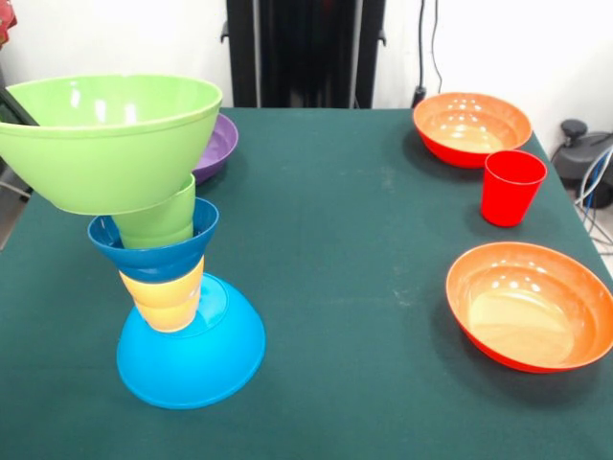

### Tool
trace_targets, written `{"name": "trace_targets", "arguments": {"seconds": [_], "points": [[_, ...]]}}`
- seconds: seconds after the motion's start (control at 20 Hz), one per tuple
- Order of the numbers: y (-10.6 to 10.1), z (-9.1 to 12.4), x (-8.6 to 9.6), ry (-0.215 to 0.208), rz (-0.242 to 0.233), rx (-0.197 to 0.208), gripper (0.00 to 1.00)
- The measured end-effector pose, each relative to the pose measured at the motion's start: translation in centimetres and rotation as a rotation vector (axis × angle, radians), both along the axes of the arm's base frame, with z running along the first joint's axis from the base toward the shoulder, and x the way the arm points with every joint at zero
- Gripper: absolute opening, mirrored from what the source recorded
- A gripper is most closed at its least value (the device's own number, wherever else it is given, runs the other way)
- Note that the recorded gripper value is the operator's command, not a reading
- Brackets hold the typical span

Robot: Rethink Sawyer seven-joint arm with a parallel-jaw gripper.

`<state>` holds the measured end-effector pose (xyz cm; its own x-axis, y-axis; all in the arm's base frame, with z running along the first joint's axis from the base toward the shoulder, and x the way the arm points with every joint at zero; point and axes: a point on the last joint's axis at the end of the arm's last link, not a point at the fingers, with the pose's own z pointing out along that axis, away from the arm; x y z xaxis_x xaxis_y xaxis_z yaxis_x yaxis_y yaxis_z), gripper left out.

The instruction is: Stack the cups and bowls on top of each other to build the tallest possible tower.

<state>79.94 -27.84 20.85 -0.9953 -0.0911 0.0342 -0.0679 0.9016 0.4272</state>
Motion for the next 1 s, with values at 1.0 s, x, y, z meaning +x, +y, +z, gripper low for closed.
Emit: {"name": "trace_targets", "arguments": {"seconds": [1.0], "points": [[0.73,-0.61,-0.22,0.01,0.014,0.006,0.0]]}}
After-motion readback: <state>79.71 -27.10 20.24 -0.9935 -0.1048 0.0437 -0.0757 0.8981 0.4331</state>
